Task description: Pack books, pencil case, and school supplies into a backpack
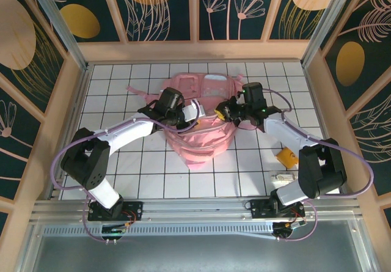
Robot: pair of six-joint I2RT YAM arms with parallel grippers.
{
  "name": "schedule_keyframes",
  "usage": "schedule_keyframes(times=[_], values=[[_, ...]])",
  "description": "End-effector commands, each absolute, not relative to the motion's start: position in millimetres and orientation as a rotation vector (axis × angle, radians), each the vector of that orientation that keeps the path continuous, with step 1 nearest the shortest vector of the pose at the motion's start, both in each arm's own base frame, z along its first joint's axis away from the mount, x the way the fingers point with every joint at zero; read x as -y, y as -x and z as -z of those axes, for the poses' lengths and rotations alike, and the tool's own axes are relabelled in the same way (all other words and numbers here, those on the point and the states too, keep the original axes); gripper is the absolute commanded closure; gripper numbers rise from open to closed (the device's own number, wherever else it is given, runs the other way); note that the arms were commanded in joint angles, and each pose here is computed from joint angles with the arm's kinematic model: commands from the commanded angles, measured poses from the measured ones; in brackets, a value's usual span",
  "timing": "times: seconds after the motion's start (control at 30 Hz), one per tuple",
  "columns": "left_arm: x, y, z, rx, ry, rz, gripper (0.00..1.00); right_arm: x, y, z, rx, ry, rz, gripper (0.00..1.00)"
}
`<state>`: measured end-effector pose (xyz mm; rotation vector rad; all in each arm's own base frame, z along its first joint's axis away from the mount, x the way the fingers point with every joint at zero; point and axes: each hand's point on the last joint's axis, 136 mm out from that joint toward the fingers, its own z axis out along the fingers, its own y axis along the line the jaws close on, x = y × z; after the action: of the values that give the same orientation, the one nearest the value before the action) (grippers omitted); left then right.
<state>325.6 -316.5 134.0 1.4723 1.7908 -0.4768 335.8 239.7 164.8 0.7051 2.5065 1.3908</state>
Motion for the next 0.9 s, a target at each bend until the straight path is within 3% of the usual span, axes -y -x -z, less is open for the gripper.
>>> schedule_keyframes(times=[0.0,0.07,0.23,0.3,0.33,0.43,0.67,0.87], values=[[334.1,-338.4,-164.2,-1.691,-1.421,0.512,0.93,-262.3,-323.7,-172.4,-2.519,-0.612,-1.513,1.00],[329.6,-338.1,-181.0,-1.747,-1.367,0.522,0.66,-262.3,-323.1,-174.9,-2.518,-0.614,-1.515,1.00],[342.3,-297.9,-251.0,-1.749,-1.112,0.728,0.34,-259.4,-324.4,-180.8,-2.493,-0.665,-1.485,1.00],[358.5,-270.8,-234.8,-1.783,-1.097,0.920,0.34,-262.1,-324.3,-180.1,-2.493,-0.676,-1.499,1.00],[363.1,-265.5,-221.0,-1.834,-1.077,0.973,0.39,-263.1,-325.5,-181.0,-2.489,-0.679,-1.508,1.00],[359.1,-273.9,-193.1,-1.987,-0.933,0.969,0.48,-264.2,-328.0,-178.7,-2.492,-0.689,-1.505,1.00],[346.4,-285.6,-155.0,-2.235,-0.646,0.956,0.44,-269.5,-327.5,-176.9,-2.496,-0.690,-1.517,1.00],[355.2,-301.0,-161.3,-2.269,-0.569,0.954,0.43,-272.5,-322.2,-174.3,-2.510,-0.682,-1.514,1.00]])
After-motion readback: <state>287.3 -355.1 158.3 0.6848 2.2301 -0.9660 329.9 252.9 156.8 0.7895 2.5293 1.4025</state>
